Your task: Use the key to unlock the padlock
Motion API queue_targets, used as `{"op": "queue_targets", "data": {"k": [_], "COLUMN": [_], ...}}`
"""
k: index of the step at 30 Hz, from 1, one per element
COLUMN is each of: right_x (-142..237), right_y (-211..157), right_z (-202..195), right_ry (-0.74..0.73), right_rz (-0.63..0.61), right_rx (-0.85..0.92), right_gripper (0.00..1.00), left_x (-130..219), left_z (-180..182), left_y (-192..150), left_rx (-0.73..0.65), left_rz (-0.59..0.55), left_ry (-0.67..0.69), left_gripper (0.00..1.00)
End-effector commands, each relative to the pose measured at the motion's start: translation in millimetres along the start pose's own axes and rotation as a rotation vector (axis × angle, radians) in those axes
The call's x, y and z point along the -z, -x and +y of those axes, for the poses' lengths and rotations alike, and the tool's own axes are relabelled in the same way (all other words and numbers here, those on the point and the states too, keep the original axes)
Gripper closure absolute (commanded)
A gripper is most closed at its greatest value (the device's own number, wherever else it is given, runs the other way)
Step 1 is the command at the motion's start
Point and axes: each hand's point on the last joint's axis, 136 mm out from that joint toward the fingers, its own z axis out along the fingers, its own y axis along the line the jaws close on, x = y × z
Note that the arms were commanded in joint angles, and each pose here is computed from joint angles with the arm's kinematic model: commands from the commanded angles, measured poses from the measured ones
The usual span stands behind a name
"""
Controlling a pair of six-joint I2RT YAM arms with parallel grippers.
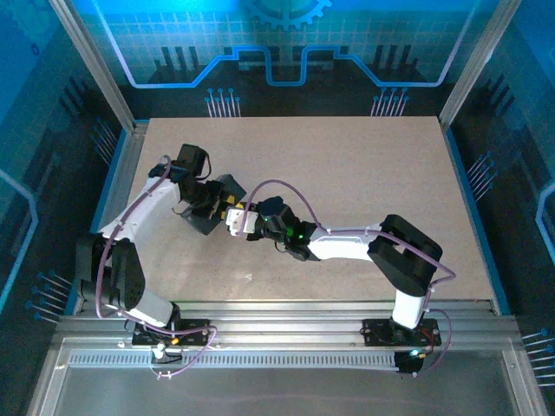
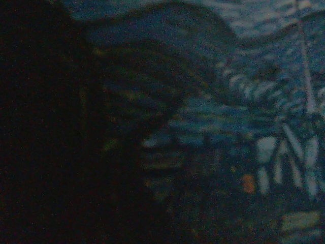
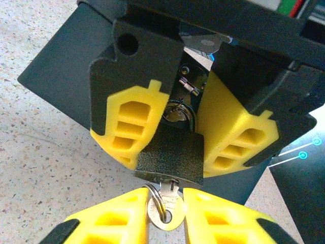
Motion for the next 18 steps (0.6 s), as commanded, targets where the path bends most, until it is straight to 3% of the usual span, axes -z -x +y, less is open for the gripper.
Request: {"op": "queue_targets", "data": {"k": [1,6,9,16,18], "right_x": [-4,-3,-4,-4,-2], "right_y": [16,13,12,29,26], "right_z": [-3,-3,-7,6,13], "right_ry": [-0.028,-0.015,0.003,0.179,0.209], "right_rz": [-0.033,-0.012,0.013,-0.011,-0.001], "right_rx": [0.016,-0.023,-0.137,-0.658,-0.745], "right_gripper": [0.84,0.94,1.00,1.00,0.89], "left_x": [10,10,10,6,6], "left_z": [-16,-16,-16,-13,-13], "left_y": [-9,-9,-10,-11,-10], "left_rx": [-0.017,-0.017,-0.019,-0.020,-0.028], "left_rz": [0.034,0.032,0.033,0.033,0.025], "left_ry": [-0.061,-0.062,-0.063,-0.055,-0.054], "left_gripper": [1.00,1.00,1.00,1.00,1.00]}}
